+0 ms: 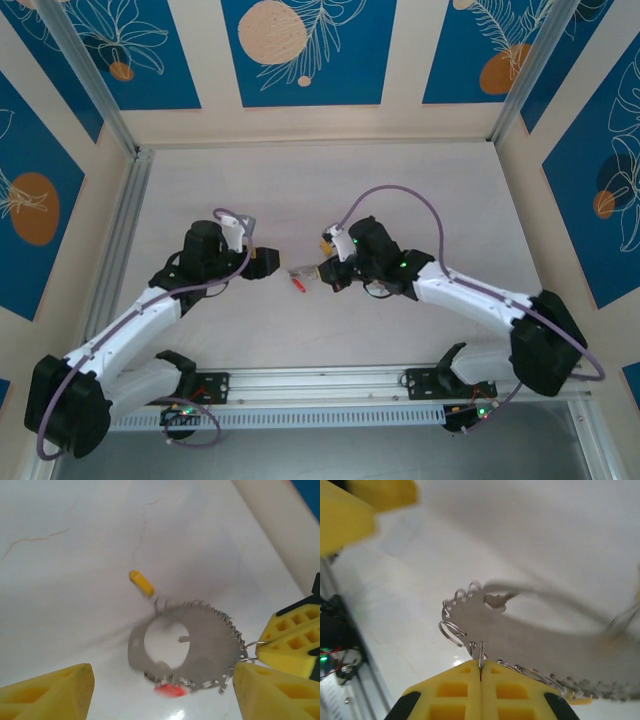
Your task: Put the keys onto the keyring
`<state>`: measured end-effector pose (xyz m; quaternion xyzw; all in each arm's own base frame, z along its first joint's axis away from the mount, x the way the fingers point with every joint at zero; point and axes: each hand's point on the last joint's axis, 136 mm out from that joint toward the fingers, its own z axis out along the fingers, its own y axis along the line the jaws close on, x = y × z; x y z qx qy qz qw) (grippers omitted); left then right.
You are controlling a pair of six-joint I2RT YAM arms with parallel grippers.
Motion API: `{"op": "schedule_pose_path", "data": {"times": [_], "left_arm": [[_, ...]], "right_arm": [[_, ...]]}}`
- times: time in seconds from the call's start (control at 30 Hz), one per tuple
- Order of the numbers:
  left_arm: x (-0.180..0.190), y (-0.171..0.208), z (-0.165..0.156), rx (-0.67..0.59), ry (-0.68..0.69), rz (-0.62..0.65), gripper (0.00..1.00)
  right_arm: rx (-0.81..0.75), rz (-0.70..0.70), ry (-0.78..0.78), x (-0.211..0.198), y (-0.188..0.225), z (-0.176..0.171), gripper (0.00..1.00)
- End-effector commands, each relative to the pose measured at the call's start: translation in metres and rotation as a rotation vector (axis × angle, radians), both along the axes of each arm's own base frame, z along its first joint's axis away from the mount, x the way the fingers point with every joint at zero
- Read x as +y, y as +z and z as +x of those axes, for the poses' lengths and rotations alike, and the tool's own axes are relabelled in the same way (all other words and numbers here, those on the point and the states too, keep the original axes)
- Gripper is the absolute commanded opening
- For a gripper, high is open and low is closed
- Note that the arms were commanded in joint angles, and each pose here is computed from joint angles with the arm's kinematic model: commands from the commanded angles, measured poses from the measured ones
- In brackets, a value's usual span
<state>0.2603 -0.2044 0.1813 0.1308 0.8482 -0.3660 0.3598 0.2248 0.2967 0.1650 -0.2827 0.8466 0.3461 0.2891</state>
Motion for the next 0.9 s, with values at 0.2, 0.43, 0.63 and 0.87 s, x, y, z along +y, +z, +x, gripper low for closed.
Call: {"op": "schedule_pose_path", "data": {"times": [0.2,0.43,0.63,0.87], "left_arm": [[-0.036,0.129,-0.071,-0.369,-0.338,-0.325,0.48],[-0.041,0.166,-0.107,-0.458,-0.489,-0.448,0.36],[-0.048,0.174,-0.118,-0.454,-0.569,-0.482,0.3],[-0.058,0.175,-0.137,-0.437,-0.673,-0.481,0.21]], "right_arm": [[-0.29,0.305,0.36,0.008,0.13,-0.063,0.0],[-0.359,0.453,0.498,0.014,0.171,-0.089,0.0],[-0.435,0.481,0.557,0.016,0.187,-0.1,0.0],[-0.5,0.467,0.588,0.021,0.193,-0.098,0.0]]}}
